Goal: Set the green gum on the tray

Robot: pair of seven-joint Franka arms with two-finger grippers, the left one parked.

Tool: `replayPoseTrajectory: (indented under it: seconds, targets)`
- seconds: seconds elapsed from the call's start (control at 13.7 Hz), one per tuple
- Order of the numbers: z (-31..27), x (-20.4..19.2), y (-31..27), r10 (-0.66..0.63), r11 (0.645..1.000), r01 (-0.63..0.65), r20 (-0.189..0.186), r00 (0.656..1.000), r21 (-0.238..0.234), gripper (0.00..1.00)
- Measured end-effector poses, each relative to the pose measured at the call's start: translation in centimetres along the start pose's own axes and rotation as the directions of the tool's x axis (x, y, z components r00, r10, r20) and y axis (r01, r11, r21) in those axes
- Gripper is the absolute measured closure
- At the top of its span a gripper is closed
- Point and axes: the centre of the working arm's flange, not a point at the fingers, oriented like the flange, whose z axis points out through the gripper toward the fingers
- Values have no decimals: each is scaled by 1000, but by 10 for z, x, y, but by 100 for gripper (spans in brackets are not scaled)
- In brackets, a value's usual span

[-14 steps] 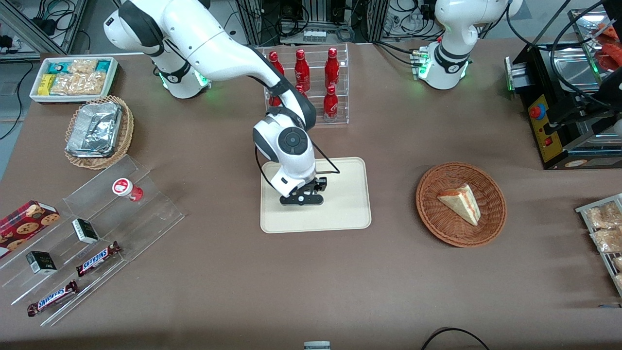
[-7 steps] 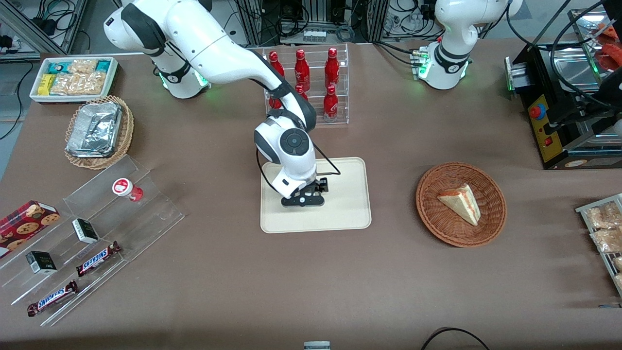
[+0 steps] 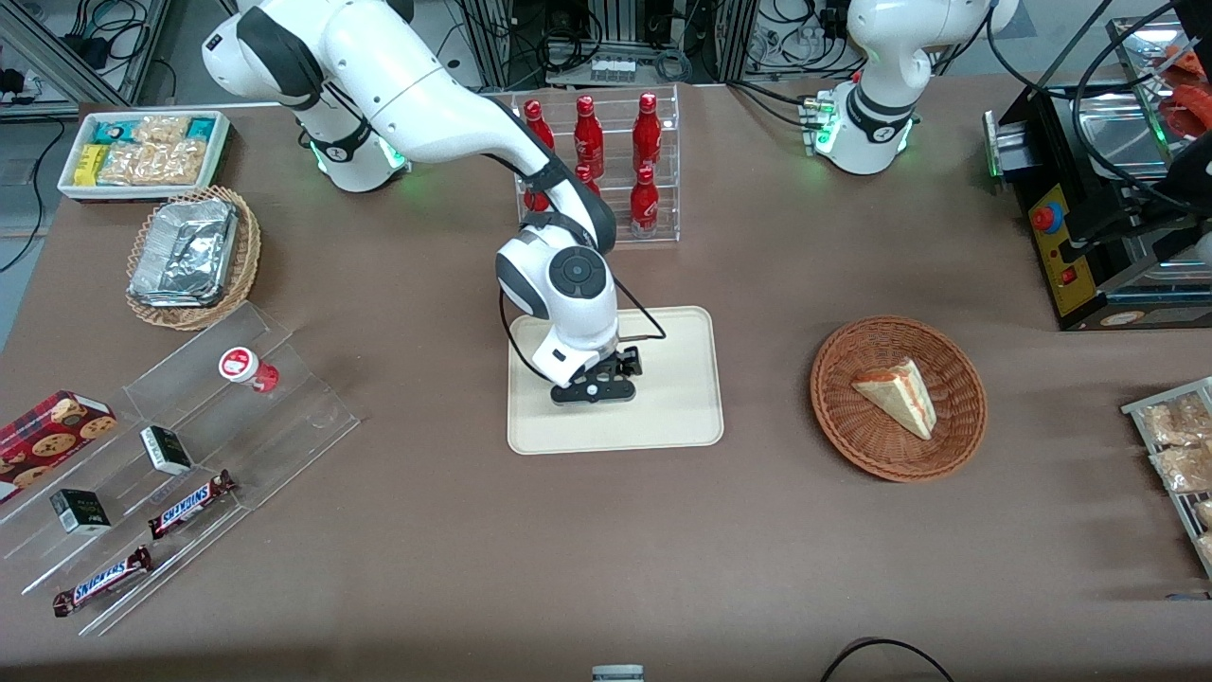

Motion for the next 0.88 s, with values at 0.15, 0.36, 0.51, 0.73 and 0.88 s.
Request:
replayPoseTrajectory:
  seconds: [0.15,0.36,0.51,0.73,0.88]
  targets:
    - [-5,2,-1,0,1000,0,-5,1000,4,0]
    - [-35,10,2,-12,1000,12,-7,1000,-2,0]
    - [-69,14,10,-35,999,35,9,999,-19,0]
    - [-119,24,41,-80,994,84,70,994,-65,0]
    - [-148,36,70,-111,990,119,102,989,-79,0]
